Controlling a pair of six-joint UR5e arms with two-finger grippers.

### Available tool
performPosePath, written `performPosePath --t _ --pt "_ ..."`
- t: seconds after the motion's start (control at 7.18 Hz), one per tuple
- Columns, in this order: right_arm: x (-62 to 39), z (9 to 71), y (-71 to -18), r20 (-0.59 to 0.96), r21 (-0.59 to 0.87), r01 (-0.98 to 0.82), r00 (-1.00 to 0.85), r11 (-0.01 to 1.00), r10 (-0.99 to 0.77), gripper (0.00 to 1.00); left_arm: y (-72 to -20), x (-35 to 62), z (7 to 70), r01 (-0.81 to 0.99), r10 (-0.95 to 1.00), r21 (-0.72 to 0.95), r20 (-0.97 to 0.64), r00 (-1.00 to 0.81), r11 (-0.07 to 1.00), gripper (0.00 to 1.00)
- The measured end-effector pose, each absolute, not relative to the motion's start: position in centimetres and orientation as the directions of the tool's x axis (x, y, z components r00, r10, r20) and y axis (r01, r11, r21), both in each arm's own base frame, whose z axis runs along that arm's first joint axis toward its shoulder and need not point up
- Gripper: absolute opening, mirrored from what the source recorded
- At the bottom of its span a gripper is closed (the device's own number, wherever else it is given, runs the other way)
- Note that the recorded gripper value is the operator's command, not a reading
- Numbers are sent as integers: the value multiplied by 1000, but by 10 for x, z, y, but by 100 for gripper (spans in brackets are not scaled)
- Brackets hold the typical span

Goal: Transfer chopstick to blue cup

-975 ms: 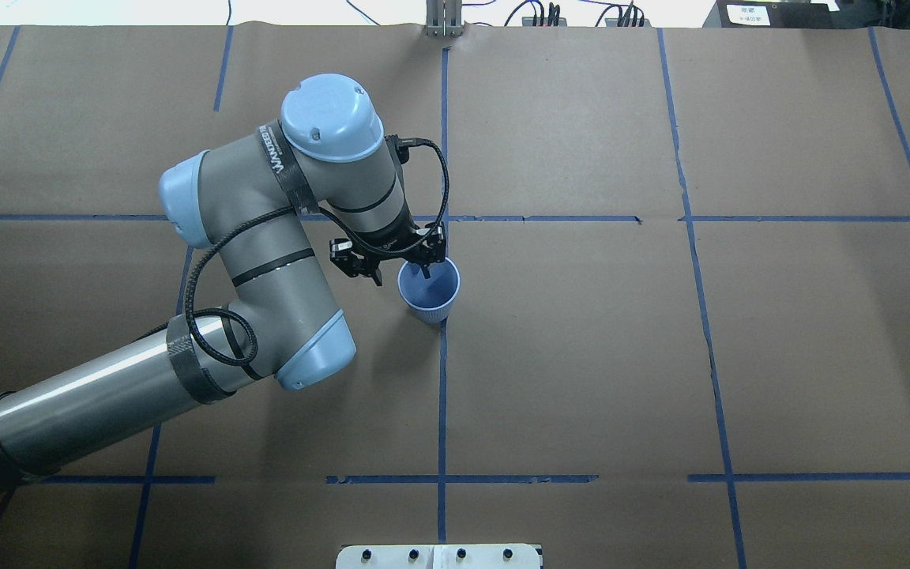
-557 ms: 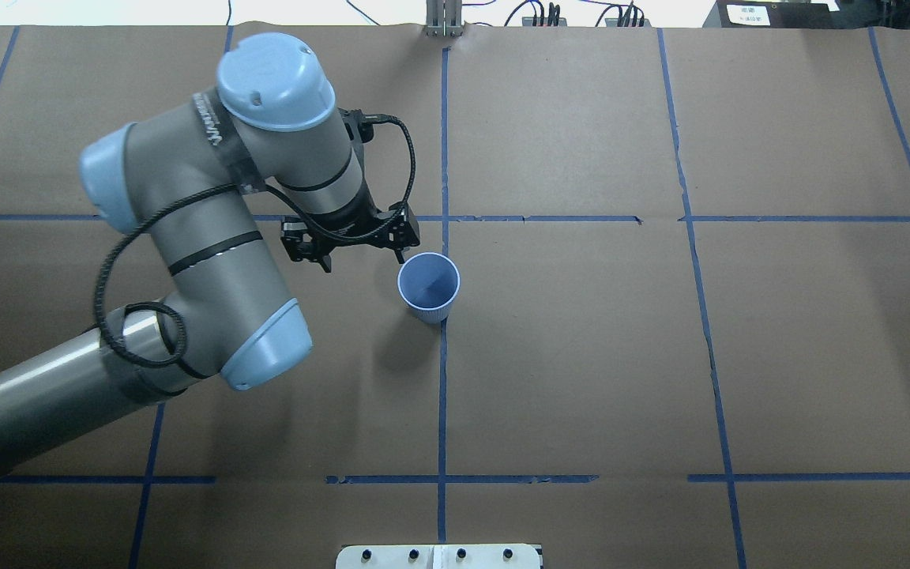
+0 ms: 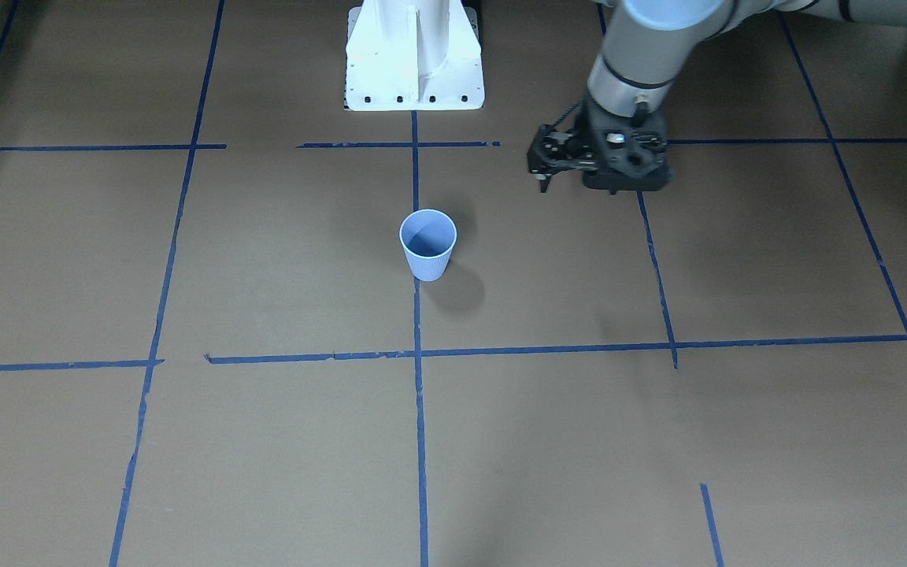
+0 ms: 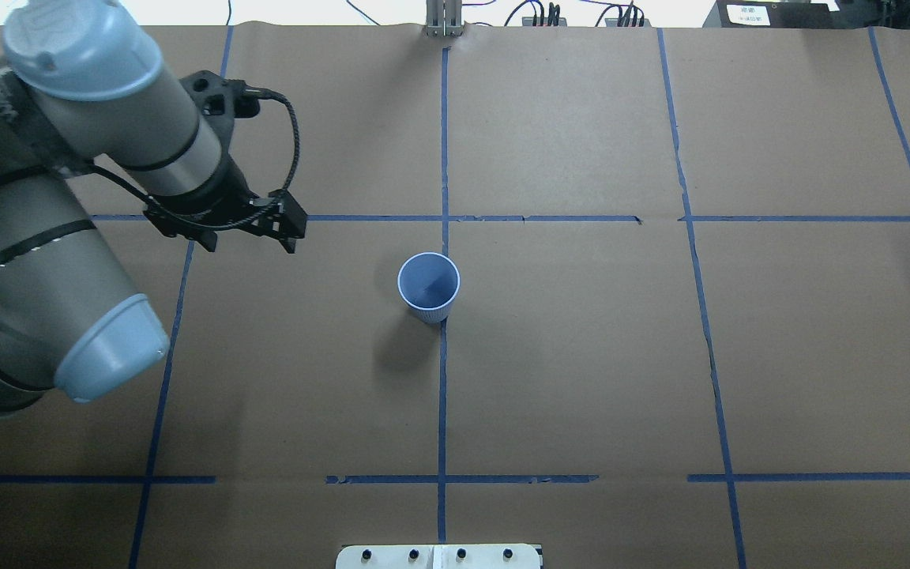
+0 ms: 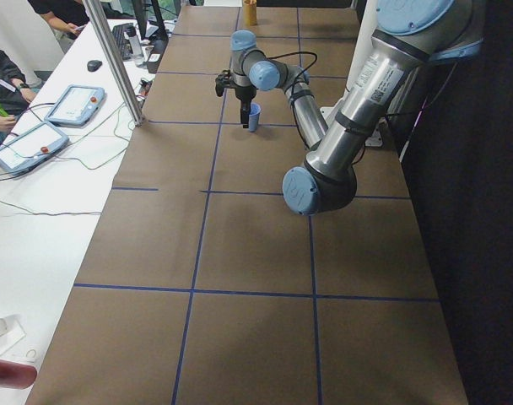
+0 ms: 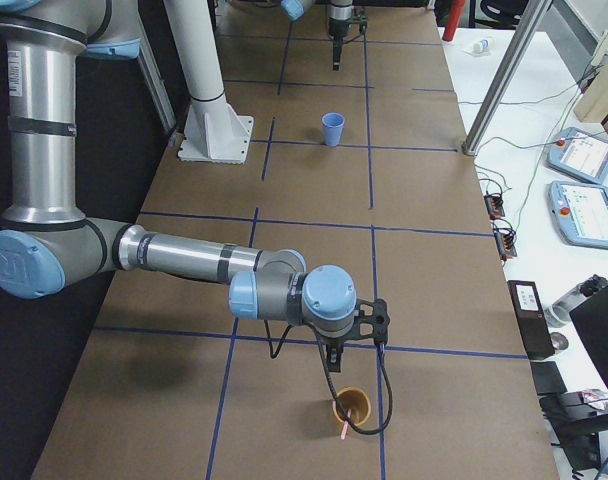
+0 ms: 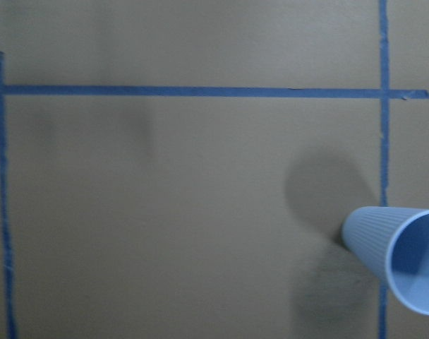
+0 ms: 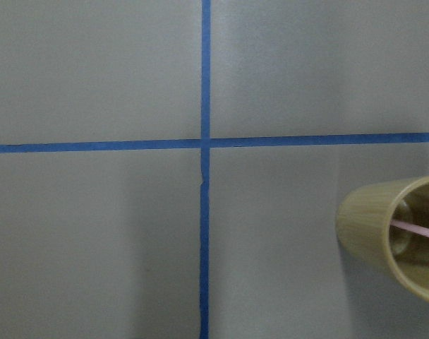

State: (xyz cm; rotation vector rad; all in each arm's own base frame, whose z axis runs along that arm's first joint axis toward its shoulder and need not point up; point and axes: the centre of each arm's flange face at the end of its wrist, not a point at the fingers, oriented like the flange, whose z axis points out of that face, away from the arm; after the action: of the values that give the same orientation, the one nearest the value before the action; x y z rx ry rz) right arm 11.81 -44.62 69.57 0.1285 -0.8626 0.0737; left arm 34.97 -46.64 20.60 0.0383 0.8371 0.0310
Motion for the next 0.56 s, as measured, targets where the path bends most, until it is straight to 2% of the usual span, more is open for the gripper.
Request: performPosePath --t 0.56 --pt "141 722 -497 736 174 -75 672 982 -79 100 -467 336 215 -25 51 46 -744 666 999 100"
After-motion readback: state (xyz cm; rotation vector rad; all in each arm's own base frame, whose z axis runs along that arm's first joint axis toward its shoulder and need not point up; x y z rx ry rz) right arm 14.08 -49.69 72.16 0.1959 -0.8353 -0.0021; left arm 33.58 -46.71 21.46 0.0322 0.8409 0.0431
